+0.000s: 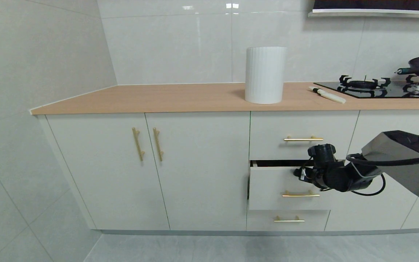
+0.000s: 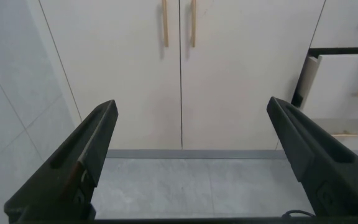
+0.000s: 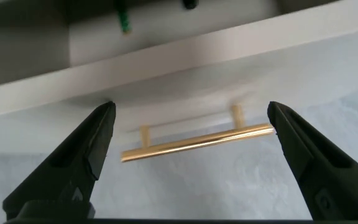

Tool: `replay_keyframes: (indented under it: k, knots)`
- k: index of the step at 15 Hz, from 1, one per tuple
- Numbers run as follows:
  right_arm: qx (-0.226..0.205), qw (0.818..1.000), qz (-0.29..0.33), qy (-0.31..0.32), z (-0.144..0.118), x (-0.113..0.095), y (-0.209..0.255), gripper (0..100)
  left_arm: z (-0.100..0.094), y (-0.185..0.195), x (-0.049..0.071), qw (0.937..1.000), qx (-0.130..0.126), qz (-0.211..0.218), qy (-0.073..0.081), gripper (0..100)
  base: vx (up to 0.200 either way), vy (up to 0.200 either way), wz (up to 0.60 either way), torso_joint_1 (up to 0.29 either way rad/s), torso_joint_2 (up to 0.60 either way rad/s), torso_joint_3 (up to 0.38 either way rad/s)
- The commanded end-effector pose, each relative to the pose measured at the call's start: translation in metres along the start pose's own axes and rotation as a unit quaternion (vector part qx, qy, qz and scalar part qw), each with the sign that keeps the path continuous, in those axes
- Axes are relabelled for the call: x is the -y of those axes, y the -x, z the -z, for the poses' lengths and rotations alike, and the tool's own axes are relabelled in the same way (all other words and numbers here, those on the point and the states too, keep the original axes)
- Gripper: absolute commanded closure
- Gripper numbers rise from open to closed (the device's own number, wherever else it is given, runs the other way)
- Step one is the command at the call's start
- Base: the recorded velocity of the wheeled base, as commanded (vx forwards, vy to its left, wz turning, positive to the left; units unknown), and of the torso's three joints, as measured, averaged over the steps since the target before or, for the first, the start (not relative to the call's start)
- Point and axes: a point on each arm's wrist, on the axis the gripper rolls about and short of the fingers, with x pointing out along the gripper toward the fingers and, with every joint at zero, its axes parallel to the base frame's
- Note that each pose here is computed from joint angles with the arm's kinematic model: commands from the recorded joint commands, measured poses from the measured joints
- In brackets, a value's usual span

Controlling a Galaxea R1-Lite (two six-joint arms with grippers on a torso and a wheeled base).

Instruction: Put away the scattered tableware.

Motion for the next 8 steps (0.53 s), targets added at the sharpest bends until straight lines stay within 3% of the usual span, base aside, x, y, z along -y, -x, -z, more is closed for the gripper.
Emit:
replay_keyframes:
  k: [1, 8]
  knots:
    - [0.006, 1.0, 0.001, -0.015, -0.003, 0.001, -0.006, 0, 0.0, 0.0, 0.0, 1.0, 0.0, 0.0, 0.0, 0, 0.0, 0.0, 0.0, 0.0, 0.0, 0.0]
    - [0.024, 0.998, 0.003, -0.056, -0.013, 0.005, -0.021, 0, 0.0, 0.0, 0.0, 1.0, 0.0, 0.0, 0.0, 0, 0.0, 0.0, 0.0, 0.0, 0.0, 0.0]
